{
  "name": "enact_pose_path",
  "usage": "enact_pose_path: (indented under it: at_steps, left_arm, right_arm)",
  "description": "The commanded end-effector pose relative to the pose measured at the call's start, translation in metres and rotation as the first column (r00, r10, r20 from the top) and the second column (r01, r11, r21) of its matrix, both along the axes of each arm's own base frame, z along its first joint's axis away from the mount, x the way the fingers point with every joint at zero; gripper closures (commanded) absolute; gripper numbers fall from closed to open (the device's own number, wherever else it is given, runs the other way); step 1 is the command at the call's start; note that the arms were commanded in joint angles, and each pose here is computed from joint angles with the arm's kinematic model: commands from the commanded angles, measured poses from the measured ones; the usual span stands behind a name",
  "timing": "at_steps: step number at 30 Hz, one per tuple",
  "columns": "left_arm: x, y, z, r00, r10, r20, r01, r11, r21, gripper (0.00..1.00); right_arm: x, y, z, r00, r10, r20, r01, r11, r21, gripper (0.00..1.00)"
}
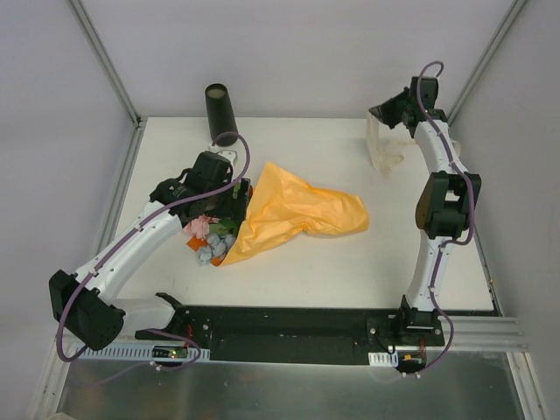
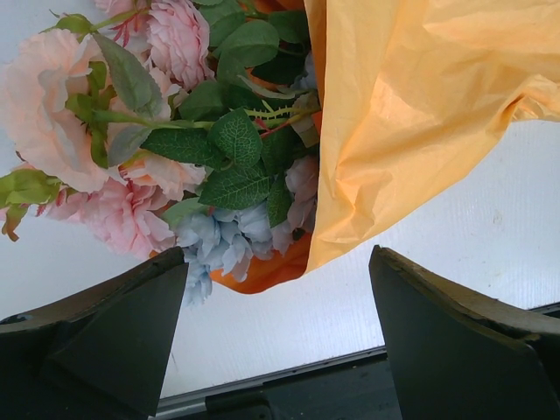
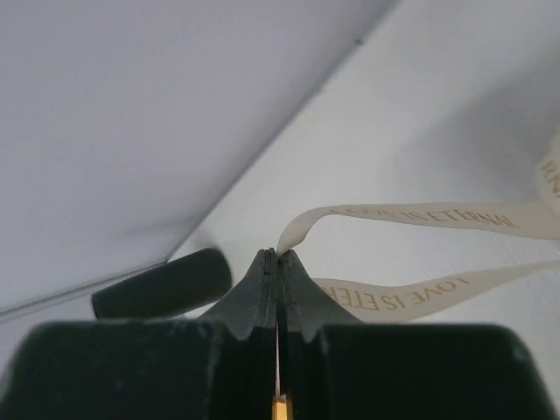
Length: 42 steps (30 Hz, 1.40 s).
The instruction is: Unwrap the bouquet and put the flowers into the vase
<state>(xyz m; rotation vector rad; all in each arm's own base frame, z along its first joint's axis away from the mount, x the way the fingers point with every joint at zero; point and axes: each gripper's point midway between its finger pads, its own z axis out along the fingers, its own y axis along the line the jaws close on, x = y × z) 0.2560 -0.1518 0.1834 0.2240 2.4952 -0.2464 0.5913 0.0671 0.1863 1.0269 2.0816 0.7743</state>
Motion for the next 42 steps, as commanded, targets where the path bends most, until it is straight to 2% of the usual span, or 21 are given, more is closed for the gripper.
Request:
enact_pose_path:
  at_steps: [1,2,4,6,8,10,14,17,21,34,37,42]
  left_arm:
    - [-0.001,0.01,0.004,0.999,0.017,0.028,-0.017,1.0,0.018,0.11]
    - [-0.001,0.011,0.005,0.999,0.018,0.031,-0.019,1.0,0.022,0.11]
    - [-0.001,0.011,0.004,0.999,0.019,0.032,-0.02,1.0,0.023,0.11]
    - [-0.001,0.012,0.006,0.999,0.022,0.038,-0.023,0.999,0.023,0.11]
    - [-0.001,0.012,0.007,0.999,0.024,0.042,-0.025,0.999,0.021,0.11]
    - [-0.001,0.011,0.007,0.999,0.022,0.038,-0.023,1.0,0.017,0.11]
    - [-0.001,0.009,0.004,1.0,0.016,0.023,-0.016,1.0,0.013,0.11]
    - [-0.001,0.009,0.004,0.999,0.019,0.027,-0.019,1.0,0.013,0.11]
    - [0.0,0.011,0.003,0.999,0.027,0.03,-0.028,0.999,0.024,0.11]
    - [0.004,0.017,-0.004,0.999,0.046,0.029,-0.048,0.997,0.065,0.11]
    - [0.005,0.018,-0.006,0.998,0.05,0.025,-0.052,0.996,0.076,0.11]
    - [0.008,0.021,-0.005,0.997,0.066,0.038,-0.069,0.994,0.087,0.11]
  right_arm:
    - [0.037,0.029,0.089,0.93,0.168,0.325,-0.179,0.984,0.003,1.0]
    - [0.041,0.028,0.092,0.926,0.168,0.337,-0.175,0.985,-0.01,1.0]
    - [0.04,0.012,0.08,0.956,0.103,0.276,-0.091,0.994,-0.057,0.99]
    - [0.029,-0.015,0.051,0.984,-0.003,0.178,0.029,0.989,-0.145,0.93]
    - [0.015,-0.045,0.018,0.988,-0.119,0.099,0.141,0.956,-0.256,0.88]
    - [0.004,-0.056,-0.012,0.988,-0.15,0.038,0.154,0.936,-0.317,0.72]
    - [-0.002,-0.066,-0.056,0.985,-0.157,-0.068,0.125,0.933,-0.337,0.44]
    - [0.005,-0.069,-0.064,0.983,-0.173,-0.056,0.145,0.93,-0.338,0.34]
    - [0.024,-0.067,-0.074,0.981,-0.194,-0.029,0.18,0.948,-0.264,0.24]
    - [0.072,-0.076,-0.145,0.932,-0.349,-0.096,0.345,0.937,-0.057,0.23]
    - [0.077,-0.077,-0.16,0.919,-0.38,-0.106,0.381,0.925,-0.019,0.26]
    - [0.08,-0.08,-0.182,0.899,-0.414,-0.141,0.421,0.907,0.019,0.43]
